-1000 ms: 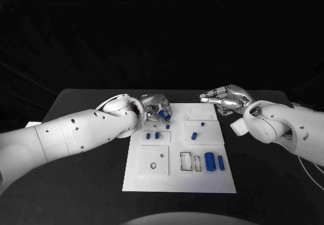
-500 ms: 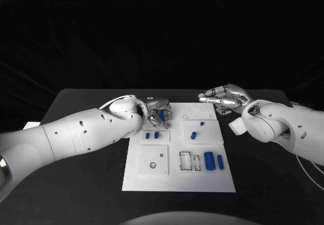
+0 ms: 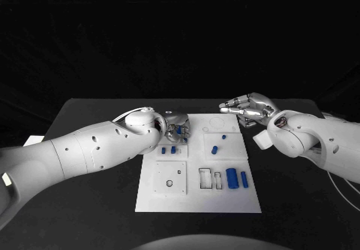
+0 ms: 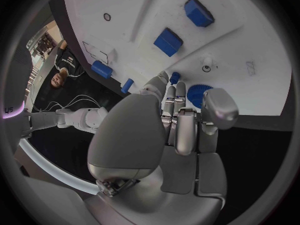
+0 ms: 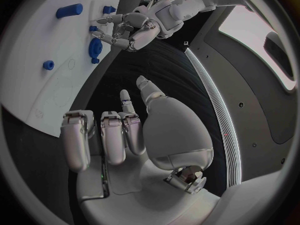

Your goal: Assemble the parts on the task board

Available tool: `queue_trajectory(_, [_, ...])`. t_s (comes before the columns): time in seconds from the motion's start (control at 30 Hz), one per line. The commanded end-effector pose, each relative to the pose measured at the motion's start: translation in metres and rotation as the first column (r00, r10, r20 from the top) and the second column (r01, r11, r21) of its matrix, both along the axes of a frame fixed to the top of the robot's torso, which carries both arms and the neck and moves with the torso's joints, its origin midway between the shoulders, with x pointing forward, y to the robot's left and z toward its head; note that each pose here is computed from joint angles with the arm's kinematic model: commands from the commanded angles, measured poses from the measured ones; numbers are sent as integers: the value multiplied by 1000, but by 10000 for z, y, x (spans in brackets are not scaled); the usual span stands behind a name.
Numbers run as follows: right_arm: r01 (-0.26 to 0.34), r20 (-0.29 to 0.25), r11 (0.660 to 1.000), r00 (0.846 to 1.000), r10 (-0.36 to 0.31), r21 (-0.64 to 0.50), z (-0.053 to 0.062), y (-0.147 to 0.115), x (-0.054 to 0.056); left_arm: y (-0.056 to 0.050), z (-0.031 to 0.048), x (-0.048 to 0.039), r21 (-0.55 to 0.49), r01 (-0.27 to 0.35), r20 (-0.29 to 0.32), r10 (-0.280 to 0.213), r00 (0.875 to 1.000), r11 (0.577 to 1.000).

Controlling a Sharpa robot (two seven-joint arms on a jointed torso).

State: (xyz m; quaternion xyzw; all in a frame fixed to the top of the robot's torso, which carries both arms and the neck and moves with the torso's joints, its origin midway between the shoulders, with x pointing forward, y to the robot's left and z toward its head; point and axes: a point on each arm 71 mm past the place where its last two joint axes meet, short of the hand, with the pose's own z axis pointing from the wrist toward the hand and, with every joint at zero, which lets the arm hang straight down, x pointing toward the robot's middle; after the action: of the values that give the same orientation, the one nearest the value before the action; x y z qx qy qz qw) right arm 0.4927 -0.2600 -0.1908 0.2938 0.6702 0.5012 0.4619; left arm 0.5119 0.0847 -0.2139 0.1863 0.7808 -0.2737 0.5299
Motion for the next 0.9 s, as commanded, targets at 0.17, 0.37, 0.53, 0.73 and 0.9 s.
queue_trajectory(0.17, [-21,1,1000,1000,21,5,-1,29,-6,-8,-34,27,17,-5,2,4,1000,1000])
queue_trajectory(0.37, [-22,1,1000,1000,22,5,-2,30,-7,-14,-44,35,22,-5,-2,5,1000,1000])
queue_trajectory(0.53, [-23,0,1000,1000,23,6,-2,32,-7,-38,-54,32,24,-1,-7,1,1000,1000])
queue_trajectory(0.73, [-24,0,1000,1000,24,6,-3,35,-8,-60,-75,24,25,1,-16,-1,1000,1000])
queue_trajectory(0.9, [-26,-1,1000,1000,26,6,-3,42,-8,-73,-92,18,30,1,-26,0,1000,1000])
